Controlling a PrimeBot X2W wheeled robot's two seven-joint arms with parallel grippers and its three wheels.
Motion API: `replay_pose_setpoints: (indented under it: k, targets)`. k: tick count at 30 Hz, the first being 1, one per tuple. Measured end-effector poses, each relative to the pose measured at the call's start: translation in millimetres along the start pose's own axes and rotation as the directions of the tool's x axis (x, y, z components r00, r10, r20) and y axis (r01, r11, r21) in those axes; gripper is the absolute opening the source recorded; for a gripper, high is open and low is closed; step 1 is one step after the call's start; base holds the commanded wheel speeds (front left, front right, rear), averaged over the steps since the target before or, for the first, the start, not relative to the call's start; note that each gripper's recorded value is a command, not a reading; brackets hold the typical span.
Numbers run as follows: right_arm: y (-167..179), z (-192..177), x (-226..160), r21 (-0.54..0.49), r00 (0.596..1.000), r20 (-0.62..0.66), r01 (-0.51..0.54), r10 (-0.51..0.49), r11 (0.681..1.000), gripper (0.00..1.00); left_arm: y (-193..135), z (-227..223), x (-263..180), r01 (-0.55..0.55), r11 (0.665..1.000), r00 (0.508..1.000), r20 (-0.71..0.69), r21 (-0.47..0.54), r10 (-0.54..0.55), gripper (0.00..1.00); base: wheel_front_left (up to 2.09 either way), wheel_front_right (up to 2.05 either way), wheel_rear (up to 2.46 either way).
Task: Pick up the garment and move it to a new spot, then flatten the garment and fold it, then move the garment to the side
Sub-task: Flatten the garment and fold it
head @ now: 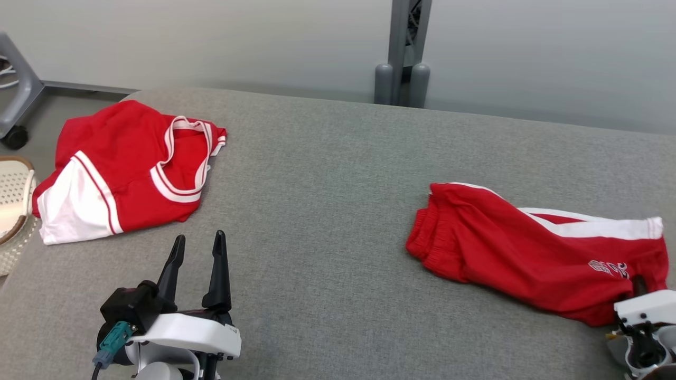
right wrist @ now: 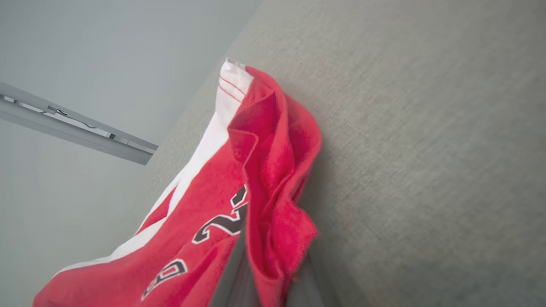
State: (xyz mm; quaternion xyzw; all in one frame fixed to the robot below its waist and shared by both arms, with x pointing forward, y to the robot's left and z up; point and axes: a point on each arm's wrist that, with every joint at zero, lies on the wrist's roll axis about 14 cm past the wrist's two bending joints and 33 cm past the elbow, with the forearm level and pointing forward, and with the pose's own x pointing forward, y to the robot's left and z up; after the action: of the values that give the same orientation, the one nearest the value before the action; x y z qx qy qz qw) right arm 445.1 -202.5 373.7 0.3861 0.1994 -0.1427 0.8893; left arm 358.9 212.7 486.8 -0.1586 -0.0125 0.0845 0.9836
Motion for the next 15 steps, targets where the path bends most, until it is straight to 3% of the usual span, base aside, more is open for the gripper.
replay_pose_setpoints:
  k: [4,15]
  targets:
    - [-13,14,-5,0.002,0.999,0.036,0.017,-0.017,1.000,0.00,-6,0,2,0.018,1.000,1.000,0.000,-0.002,-0.018,1.00,0.00,0.00,0.00]
    - [32,34,-9,-0.073,0.985,0.091,-0.138,0.144,0.988,0.00,-9,15,1,0.031,0.999,0.998,0.046,-0.015,-0.030,1.00,0.00,0.00,0.00]
